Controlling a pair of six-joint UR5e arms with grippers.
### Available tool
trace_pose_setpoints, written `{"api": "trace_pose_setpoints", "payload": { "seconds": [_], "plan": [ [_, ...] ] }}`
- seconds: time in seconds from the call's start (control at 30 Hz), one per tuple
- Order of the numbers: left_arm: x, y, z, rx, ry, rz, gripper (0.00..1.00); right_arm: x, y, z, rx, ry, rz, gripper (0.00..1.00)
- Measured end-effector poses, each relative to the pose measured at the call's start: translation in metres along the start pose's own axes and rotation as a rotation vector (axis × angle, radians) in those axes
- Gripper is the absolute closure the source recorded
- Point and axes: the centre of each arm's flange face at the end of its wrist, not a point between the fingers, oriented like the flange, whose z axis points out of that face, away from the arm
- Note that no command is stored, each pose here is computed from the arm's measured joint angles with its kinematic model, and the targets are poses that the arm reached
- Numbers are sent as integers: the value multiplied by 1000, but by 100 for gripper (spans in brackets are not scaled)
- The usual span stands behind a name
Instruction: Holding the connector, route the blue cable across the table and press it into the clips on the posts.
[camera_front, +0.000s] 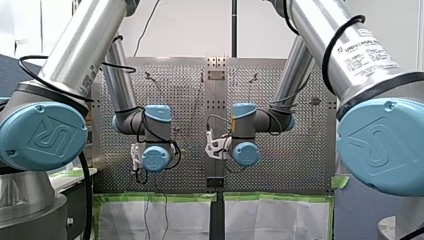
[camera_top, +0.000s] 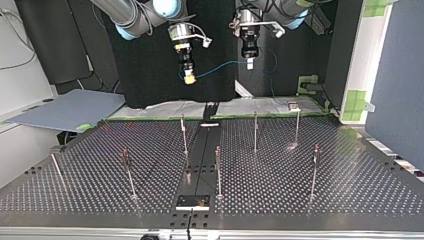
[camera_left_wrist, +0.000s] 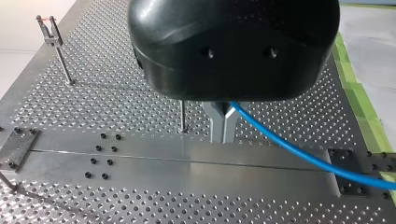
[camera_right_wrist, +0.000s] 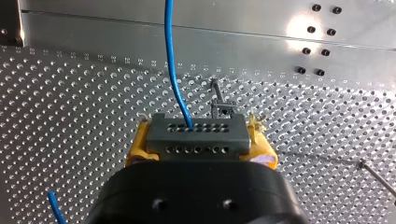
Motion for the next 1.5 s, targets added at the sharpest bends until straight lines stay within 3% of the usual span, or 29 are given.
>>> {"api": "trace_pose_setpoints", "payload": {
  "seconds": [1.37,1.5],
  "plan": [
    [0,0,0,0,-2,-2,100,0,-1,0,1,0,0,100],
    [-1,0,0,0,-2,-3,100,-9,-6,-2,12,-30,-6,100]
  ]
}}
